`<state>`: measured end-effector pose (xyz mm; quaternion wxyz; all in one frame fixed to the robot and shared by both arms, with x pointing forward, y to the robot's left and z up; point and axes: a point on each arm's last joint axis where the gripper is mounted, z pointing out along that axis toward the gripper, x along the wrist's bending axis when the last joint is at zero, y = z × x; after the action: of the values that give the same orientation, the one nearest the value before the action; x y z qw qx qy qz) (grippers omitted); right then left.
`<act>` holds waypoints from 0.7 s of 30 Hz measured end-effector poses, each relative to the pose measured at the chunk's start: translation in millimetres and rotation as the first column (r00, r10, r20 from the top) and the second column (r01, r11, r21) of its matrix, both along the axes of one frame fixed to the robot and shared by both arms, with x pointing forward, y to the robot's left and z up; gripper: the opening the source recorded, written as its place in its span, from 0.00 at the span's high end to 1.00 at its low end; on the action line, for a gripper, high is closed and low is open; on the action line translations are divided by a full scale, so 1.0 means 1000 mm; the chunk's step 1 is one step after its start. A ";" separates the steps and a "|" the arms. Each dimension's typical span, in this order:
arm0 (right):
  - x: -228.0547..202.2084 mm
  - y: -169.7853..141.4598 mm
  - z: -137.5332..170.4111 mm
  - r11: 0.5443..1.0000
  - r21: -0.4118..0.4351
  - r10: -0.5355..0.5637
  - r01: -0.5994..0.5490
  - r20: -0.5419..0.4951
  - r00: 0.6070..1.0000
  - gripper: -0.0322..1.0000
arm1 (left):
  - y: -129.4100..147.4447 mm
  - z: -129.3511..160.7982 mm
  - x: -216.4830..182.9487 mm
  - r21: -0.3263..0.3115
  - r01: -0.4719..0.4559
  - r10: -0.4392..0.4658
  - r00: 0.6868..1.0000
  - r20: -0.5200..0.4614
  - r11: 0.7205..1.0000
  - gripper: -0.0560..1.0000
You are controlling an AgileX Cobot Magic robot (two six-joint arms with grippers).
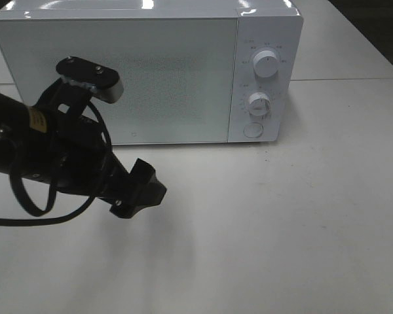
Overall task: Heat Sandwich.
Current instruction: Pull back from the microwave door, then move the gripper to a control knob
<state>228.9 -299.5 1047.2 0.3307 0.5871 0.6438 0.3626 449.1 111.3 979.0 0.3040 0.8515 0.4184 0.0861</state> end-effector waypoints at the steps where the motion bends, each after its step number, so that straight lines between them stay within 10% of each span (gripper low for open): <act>1: 0.000 0.000 0.000 1.000 0.000 0.000 0.000 0.000 1.000 0.23 | 0.000 0.000 0.000 0.000 0.000 0.000 1.000 0.000 1.000 0.01; 21: 0.000 0.000 0.000 1.000 0.000 0.000 0.000 0.000 1.000 0.23 | 0.139 0.042 -0.003 0.177 -0.370 0.402 0.892 -0.207 0.912 0.01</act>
<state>228.9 -299.5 1047.2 0.3307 0.5871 0.6438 0.3626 445.7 250.2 1020.6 0.1710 0.7736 0.6062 0.0694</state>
